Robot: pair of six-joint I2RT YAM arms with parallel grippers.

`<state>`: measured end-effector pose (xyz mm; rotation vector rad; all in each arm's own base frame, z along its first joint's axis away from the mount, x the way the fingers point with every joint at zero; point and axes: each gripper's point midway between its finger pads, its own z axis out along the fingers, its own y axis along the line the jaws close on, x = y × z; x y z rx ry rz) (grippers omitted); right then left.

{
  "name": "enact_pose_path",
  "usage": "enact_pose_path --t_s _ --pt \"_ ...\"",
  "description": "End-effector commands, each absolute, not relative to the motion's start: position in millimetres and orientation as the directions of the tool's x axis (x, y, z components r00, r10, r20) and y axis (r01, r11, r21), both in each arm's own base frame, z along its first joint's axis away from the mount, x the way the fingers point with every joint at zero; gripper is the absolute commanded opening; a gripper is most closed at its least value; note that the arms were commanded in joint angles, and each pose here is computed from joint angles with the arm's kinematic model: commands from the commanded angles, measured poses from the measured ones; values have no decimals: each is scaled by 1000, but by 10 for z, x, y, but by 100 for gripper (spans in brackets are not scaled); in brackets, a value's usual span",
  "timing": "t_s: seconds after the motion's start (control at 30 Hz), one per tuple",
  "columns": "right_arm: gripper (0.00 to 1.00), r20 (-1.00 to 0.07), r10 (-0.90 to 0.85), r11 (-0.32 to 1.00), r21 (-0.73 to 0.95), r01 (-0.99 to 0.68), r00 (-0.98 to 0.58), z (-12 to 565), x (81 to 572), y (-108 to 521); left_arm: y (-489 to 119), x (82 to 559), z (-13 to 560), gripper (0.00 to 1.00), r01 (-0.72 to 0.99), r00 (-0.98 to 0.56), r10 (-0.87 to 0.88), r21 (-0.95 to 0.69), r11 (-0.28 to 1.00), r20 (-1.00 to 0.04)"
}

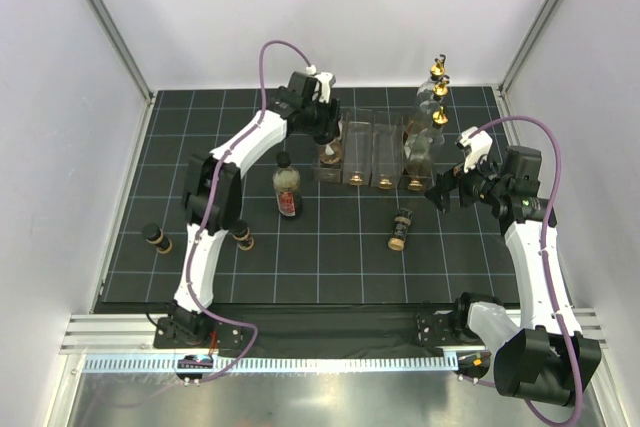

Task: Organize the condiment bottles
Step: Place the bottle in the storage box.

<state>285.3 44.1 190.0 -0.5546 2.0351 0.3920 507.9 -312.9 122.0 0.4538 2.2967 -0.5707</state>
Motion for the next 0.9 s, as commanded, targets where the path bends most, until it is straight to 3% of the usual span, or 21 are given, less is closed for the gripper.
enact_pose_path --t_s 0.0,0.17,0.37,0.6,0.87 --pt "100 -877 -236 846 26 -532 -418 1965 2893 421 -3219 5240 1507 31 487 -609 126 -244 838 -783" --pt "100 -877 -236 846 26 -532 -418 1963 2889 422 -3226 5214 1468 49 487 -607 142 -225 844 -782" --pt "100 -878 -237 847 24 -531 -417 1963 2896 418 -3231 5170 1502 63 495 -601 151 -216 842 -785" --pt "100 -879 -236 848 22 -530 -414 1974 2893 417 -3234 5110 1658 74 520 -578 159 -211 827 -801" --pt "100 -880 -235 851 20 -526 -413 1981 2892 407 -3251 5075 1973 78 548 -534 138 -217 808 -834"
